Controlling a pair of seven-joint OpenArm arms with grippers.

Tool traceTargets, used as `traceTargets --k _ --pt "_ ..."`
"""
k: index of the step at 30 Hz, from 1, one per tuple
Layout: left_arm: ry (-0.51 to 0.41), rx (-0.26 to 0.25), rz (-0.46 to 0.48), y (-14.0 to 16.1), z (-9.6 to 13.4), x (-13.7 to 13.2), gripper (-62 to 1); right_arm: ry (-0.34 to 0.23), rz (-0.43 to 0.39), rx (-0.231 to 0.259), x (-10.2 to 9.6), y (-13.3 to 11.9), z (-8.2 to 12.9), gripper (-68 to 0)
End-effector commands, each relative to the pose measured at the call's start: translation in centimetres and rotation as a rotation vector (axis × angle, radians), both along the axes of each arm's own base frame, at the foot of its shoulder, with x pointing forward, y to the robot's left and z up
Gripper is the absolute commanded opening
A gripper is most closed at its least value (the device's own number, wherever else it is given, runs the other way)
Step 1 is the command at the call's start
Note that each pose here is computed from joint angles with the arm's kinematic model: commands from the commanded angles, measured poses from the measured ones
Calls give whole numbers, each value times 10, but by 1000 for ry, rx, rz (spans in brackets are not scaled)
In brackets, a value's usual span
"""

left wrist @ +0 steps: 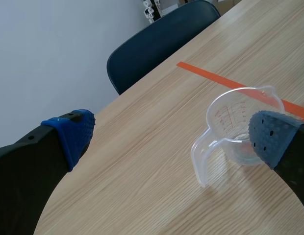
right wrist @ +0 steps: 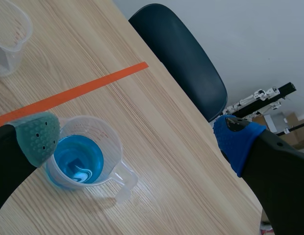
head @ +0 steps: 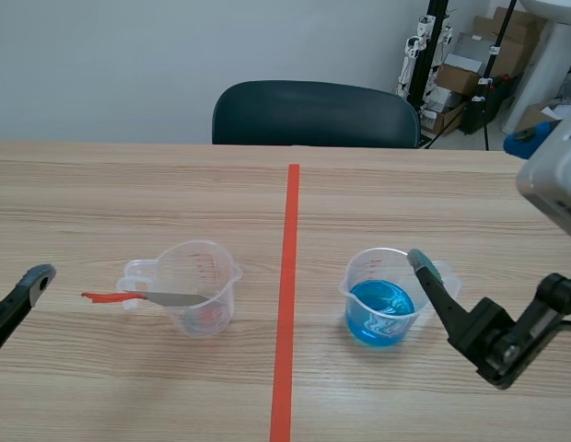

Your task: Do the redox reaction experiment. lift the metal plate out of the left beaker

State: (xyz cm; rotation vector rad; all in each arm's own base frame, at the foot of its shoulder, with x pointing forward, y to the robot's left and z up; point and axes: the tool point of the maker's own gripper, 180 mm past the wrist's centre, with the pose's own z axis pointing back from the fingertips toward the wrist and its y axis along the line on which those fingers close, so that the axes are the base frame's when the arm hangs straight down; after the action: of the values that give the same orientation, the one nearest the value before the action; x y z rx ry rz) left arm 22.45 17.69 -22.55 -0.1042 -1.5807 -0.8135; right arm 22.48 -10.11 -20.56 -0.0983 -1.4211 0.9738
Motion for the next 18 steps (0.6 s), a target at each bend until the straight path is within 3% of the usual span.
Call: traceTargets --k 1,11,18 --pt "-32 -12 -6 -1 8 1 14 -43 -2 1 5 -1 11 4" --pt "-39 -24 -2 -1 10 0 14 -44 -2 1 5 -1 11 4" --pt "-113 -62 185 15 11 0 14 -44 0 2 5 -1 11 4"
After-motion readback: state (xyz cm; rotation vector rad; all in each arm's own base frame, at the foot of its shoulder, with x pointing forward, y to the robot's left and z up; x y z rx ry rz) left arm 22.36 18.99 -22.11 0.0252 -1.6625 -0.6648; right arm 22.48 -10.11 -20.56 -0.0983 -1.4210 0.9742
